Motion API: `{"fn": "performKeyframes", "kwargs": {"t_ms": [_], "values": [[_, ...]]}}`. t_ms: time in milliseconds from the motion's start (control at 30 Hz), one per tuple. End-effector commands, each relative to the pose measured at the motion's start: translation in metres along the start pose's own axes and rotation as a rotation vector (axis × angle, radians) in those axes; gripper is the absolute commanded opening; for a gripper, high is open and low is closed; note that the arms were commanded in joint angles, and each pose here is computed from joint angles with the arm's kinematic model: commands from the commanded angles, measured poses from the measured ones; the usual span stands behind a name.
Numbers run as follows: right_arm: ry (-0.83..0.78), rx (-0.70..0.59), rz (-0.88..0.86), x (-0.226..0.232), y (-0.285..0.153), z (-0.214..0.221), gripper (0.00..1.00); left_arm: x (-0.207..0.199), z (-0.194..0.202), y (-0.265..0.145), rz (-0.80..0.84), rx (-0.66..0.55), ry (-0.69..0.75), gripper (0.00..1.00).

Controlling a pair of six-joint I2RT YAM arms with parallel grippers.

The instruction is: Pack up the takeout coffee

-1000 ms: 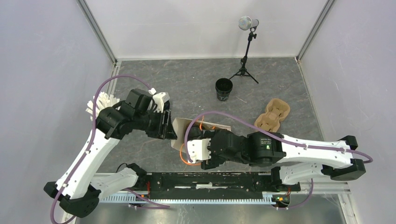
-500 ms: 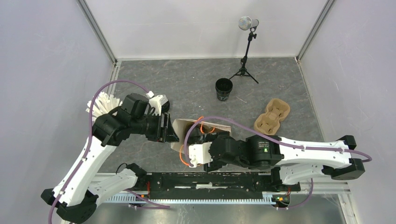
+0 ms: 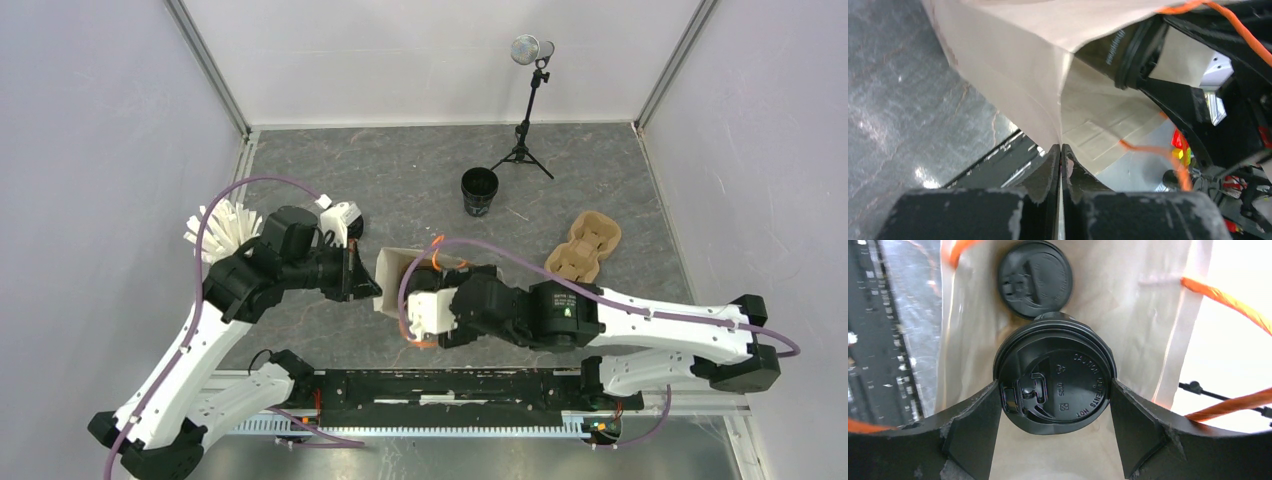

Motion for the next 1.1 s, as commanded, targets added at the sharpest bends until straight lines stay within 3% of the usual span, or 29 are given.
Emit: {"fn": "performKeyframes", "kwargs": {"t_ms": [0, 500, 700, 767, 900, 1067], "values": [[0.007, -0.022, 0.114, -0.043, 0.004, 0.0, 0.66, -0.02, -0.028, 0.0, 0.126, -0.175, 0.101, 0.06], [-0.056, 0.026, 0.205, -0.084, 0.017, 0.015, 0.65, -0.011, -0.047, 0.023, 0.144, -0.285, 0.267, 0.07], [-0.055, 0.001, 0.118, -0.071, 0.024, 0.018, 0.64, -0.01, -0.047, 0.027, 0.152, -0.272, 0.269, 0.08], [-0.039, -0.037, 0.09, -0.066, 0.023, 0.016, 0.64, -0.009, -0.044, 0.026, 0.153, -0.261, 0.271, 0.13], [-0.024, -0.076, 0.039, -0.059, 0.019, 0.012, 0.64, -0.01, -0.041, 0.018, 0.125, -0.241, 0.247, 0.34], [-0.022, -0.085, 0.001, -0.046, 0.015, 0.01, 0.64, -0.005, -0.023, 0.005, 0.069, -0.175, 0.137, 0.52]]}}
Point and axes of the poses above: each gripper's point midway between its finger pads, its own y axis out along the fingers, its own x axis along the line the jaws close on, z = x × y, the point moved 7 cm from there along -y, back along the fingers, and after that the axes turned 10 degrees about -y, right-handed, at the moved point
